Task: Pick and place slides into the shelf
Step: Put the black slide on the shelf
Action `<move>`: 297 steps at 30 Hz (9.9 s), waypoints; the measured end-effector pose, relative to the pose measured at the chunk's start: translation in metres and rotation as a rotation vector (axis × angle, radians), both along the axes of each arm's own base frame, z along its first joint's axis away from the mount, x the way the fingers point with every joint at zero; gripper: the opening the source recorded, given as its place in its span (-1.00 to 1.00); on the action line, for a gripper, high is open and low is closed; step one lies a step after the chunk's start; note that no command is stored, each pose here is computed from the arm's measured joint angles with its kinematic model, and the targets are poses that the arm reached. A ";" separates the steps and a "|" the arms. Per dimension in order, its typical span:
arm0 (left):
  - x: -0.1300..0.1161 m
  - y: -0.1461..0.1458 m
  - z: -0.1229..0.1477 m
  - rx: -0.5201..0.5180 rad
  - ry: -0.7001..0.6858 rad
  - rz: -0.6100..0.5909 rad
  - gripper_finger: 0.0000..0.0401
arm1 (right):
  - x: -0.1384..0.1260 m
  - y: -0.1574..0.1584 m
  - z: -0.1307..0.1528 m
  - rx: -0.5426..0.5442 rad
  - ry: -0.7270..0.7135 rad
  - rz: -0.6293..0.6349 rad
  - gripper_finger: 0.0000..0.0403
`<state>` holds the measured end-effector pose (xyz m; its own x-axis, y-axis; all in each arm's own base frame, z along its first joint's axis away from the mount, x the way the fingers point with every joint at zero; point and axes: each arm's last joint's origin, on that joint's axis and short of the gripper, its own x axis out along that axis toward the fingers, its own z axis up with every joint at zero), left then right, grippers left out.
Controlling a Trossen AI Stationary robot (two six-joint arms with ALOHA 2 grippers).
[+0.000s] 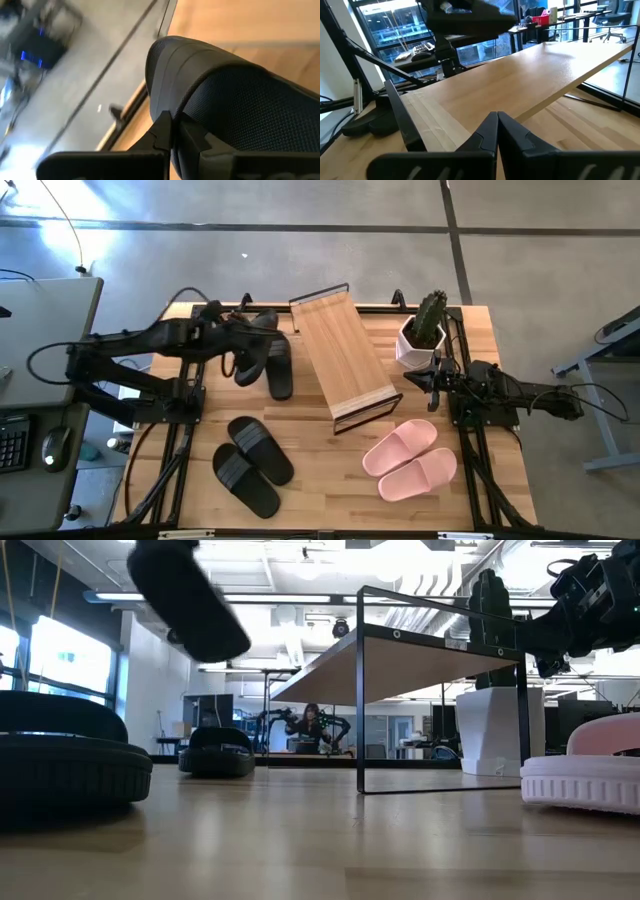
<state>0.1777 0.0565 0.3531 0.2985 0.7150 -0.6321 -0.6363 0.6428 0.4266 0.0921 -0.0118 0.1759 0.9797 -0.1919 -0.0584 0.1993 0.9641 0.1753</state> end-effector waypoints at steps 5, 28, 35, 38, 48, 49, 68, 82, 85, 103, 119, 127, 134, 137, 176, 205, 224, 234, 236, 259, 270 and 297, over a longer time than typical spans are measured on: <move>0.001 -0.015 0.021 0.056 -0.069 -0.205 -0.99 | 0.000 0.000 0.000 0.000 -0.002 0.000 -1.00; 0.072 -0.028 0.027 0.582 0.280 -0.978 -1.00 | 0.000 0.000 0.000 -0.005 -0.002 -0.001 -1.00; 0.113 -0.006 0.002 0.706 0.512 -0.961 -1.00 | 0.000 0.000 0.000 -0.008 -0.001 -0.002 -1.00; 0.123 0.015 -0.009 0.688 0.537 -0.952 -1.00 | 0.000 0.000 0.000 -0.008 -0.002 -0.004 -1.00; 0.130 0.085 -0.029 0.649 0.460 -0.987 -1.00 | 0.000 0.000 0.001 -0.030 0.000 -0.011 -1.00; 0.130 0.088 -0.031 0.645 0.462 -1.000 -1.00 | 0.000 0.000 0.001 -0.038 0.001 -0.011 -1.00; 0.170 0.124 -0.060 0.692 0.511 -1.082 -1.00 | 0.000 -0.002 -0.001 -0.094 0.029 -0.049 -1.00; 0.170 0.137 -0.056 0.599 0.520 -1.050 -1.00 | 0.000 -0.001 -0.002 -0.093 0.041 -0.043 -1.00; 0.171 0.136 -0.059 0.583 0.528 -1.058 -1.00 | 0.000 -0.001 -0.002 -0.093 0.041 -0.043 -1.00; 0.173 0.138 -0.064 0.569 0.535 -1.054 -0.71 | 0.000 -0.001 -0.002 -0.092 0.045 -0.040 -1.00; 0.170 0.137 -0.069 0.518 0.596 -1.044 -0.49 | -0.001 -0.001 -0.003 -0.092 0.056 -0.040 -1.00; 0.169 0.138 -0.068 0.512 0.603 -1.007 -0.35 | -0.001 -0.001 -0.003 -0.092 0.056 -0.043 -1.00; 0.169 0.137 -0.068 0.518 0.644 -0.953 -0.30 | -0.001 -0.001 -0.004 -0.091 0.060 -0.042 -1.00; 0.171 0.133 -0.068 0.514 0.657 -0.939 -0.30 | -0.001 -0.001 -0.004 -0.092 0.060 -0.042 -1.00; 0.060 0.030 -0.014 -0.405 0.109 -0.029 -0.45 | -0.001 -0.001 -0.004 -0.076 0.054 -0.047 -1.00; 0.070 -0.009 -0.156 -0.128 0.315 -0.051 -0.69 | 0.000 -0.001 -0.004 -0.049 0.058 -0.047 -1.00; 0.054 -0.016 -0.197 -0.037 0.335 -0.092 -0.18 | 0.000 -0.002 -0.004 -0.088 0.067 -0.058 -1.00; 0.061 -0.015 -0.200 0.037 0.316 -0.185 -0.10 | 0.000 -0.002 -0.004 -0.095 0.069 -0.062 -1.00; 0.061 -0.014 -0.199 0.075 0.327 -0.165 -0.11 | 0.000 -0.002 -0.004 -0.095 0.069 -0.062 -1.00; 0.048 0.033 -0.199 0.038 0.375 -0.026 -0.14 | 0.000 -0.002 -0.004 -0.096 0.069 -0.063 -1.00; 0.043 0.046 -0.200 0.007 0.358 0.018 -0.15 | 0.000 -0.002 -0.004 -0.095 0.068 -0.063 -1.00; 0.049 0.039 -0.198 -0.033 0.301 -0.047 -0.98 | 0.000 -0.002 -0.004 -0.092 0.068 -0.053 -1.00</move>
